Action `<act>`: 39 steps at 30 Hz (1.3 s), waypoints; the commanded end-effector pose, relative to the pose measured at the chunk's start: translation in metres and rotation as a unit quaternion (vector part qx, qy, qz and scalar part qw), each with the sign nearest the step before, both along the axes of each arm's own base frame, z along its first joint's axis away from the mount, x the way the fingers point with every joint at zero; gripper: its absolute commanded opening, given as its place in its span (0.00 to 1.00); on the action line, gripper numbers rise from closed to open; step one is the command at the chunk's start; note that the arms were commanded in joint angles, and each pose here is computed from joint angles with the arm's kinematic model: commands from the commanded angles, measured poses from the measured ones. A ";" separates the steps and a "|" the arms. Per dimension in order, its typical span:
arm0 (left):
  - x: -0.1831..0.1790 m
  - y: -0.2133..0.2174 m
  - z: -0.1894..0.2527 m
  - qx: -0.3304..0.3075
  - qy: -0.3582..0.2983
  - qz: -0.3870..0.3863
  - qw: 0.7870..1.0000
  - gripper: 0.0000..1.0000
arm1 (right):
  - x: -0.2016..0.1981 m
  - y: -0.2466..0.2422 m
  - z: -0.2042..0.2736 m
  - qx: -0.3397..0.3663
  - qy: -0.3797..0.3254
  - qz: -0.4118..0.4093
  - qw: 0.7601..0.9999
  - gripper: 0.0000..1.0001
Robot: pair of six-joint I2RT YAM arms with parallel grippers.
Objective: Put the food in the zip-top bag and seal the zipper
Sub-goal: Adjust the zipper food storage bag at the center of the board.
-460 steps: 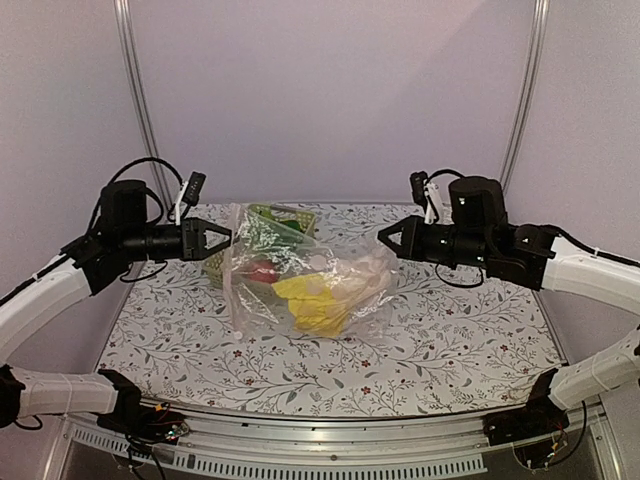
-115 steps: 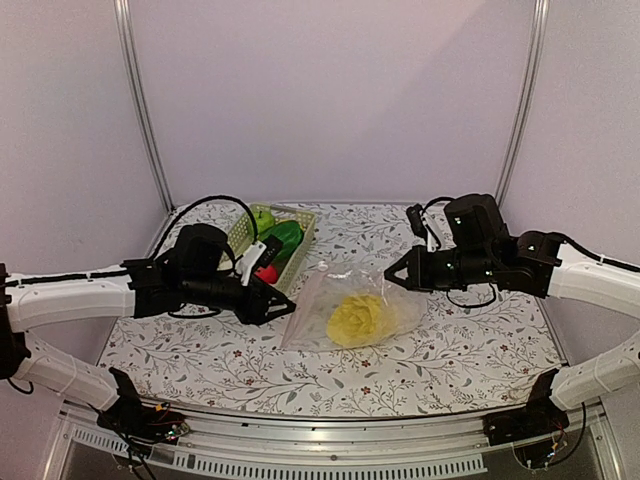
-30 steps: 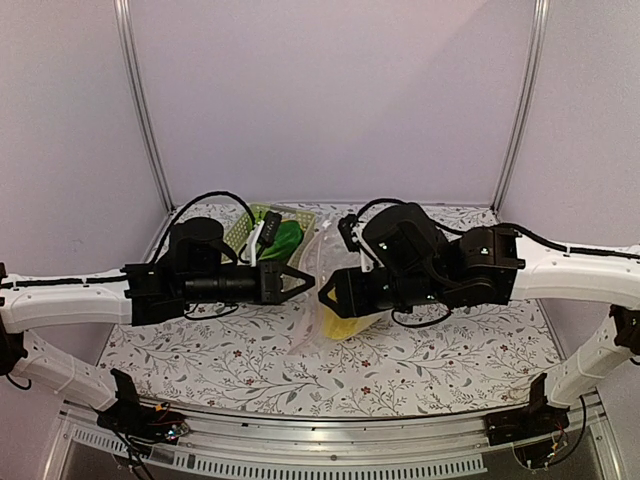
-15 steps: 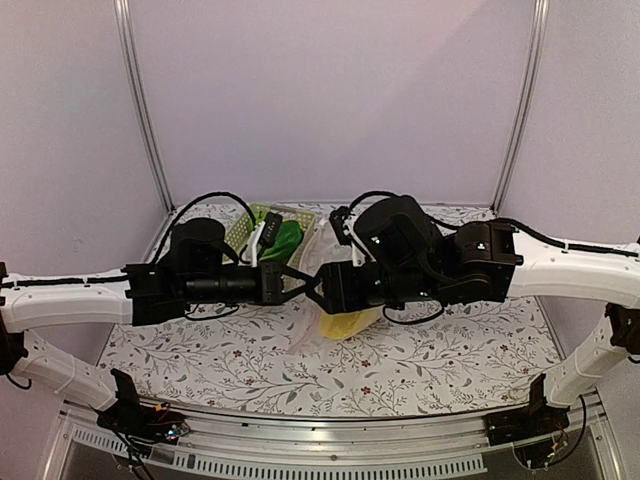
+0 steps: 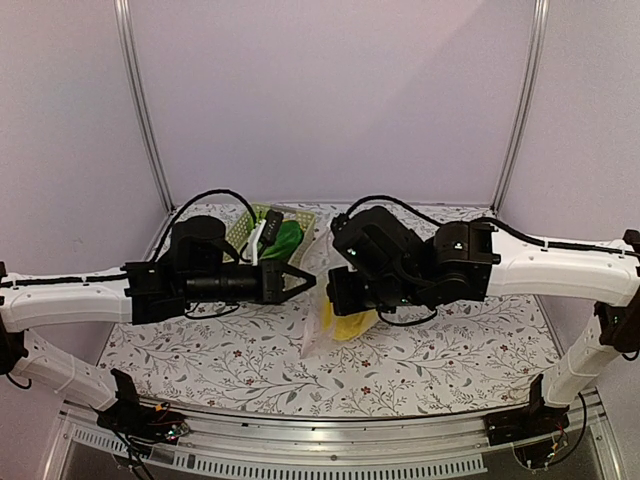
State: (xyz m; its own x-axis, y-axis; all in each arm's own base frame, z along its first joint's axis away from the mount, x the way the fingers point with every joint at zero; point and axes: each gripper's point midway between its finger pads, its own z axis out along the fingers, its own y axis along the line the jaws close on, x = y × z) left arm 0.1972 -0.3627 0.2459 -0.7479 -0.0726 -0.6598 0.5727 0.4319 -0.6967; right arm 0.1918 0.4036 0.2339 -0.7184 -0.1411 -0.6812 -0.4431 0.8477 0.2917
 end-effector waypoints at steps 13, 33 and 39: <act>0.034 0.071 -0.033 0.231 -0.036 0.147 0.961 0.00 | -0.009 -0.026 0.037 0.050 -0.015 -0.005 0.999 0.00; 0.052 0.153 0.085 0.187 -0.142 0.202 0.951 1.00 | -0.002 -0.026 0.039 0.049 -0.032 -0.016 0.998 0.00; 0.110 0.142 0.055 0.287 -0.161 0.181 0.927 1.00 | -0.003 -0.023 0.037 0.049 -0.031 -0.010 0.998 0.00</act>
State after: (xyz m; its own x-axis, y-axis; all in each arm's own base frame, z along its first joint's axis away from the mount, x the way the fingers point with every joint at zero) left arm 0.2748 -0.2128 0.3527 -0.4477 -0.0649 -0.8918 0.4437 0.8498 -0.2845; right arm 0.1882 0.3792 0.2653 -0.6947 -0.0666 -0.7162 -0.4350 0.8319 0.3446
